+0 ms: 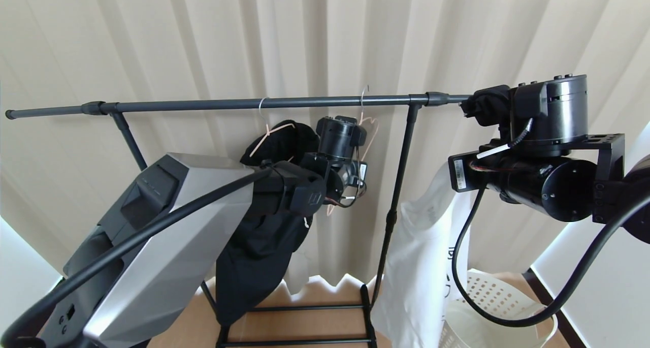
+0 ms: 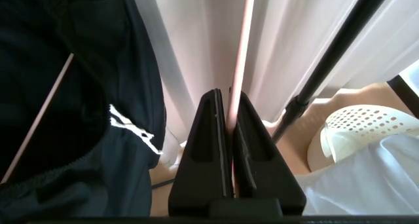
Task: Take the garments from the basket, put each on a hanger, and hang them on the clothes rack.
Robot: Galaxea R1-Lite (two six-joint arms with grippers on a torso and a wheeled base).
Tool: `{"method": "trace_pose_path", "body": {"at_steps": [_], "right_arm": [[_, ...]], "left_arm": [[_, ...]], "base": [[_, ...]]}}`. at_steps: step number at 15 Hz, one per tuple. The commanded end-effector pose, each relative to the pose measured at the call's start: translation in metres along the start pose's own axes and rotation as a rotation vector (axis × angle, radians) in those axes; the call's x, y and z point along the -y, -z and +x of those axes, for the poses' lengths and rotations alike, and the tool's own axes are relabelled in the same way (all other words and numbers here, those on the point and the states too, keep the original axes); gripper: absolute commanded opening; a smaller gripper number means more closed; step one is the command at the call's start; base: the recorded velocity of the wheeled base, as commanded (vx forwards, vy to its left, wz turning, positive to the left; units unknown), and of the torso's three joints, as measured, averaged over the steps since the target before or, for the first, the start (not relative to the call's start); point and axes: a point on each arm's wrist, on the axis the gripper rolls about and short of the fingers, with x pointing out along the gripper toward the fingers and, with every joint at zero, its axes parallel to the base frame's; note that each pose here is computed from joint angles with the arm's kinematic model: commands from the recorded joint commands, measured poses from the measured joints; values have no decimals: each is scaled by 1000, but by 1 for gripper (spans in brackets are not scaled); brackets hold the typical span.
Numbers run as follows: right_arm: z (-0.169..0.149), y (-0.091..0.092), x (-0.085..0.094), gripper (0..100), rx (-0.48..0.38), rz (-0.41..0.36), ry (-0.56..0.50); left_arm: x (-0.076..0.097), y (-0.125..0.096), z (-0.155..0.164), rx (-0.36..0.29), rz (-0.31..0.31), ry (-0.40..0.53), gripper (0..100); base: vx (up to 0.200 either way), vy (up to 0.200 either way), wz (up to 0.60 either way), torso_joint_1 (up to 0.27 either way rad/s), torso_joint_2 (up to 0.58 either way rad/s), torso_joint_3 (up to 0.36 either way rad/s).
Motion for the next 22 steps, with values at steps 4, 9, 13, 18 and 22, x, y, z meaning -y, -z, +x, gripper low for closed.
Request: {"method": "trace_pose_path", "body": {"at_steps": [4, 9, 13, 18, 22], "right_arm": [[1, 0, -1, 0, -1, -1, -1], [1, 0, -1, 0, 0, 1, -1], [1, -1, -1, 0, 2, 3, -4], [1, 0, -1, 0, -1, 2, -4], [2, 1, -1, 0, -4, 2, -4]], "left_arm": [[-5, -15, -14, 23, -35, 3, 0], [-9, -10, -30, -15, -32, 13, 0], [-17, -9, -61, 3, -40, 27, 0], [-31, 3, -90, 18, -47, 33, 0], [-47, 26, -134, 32, -23, 134, 0]], "base": [[0, 0, 0, 0, 0, 0], [0, 0, 0, 0, 0, 0], [0, 0, 0, 0, 0, 0], [0, 0, 0, 0, 0, 0], [0, 0, 0, 0, 0, 0]]}}
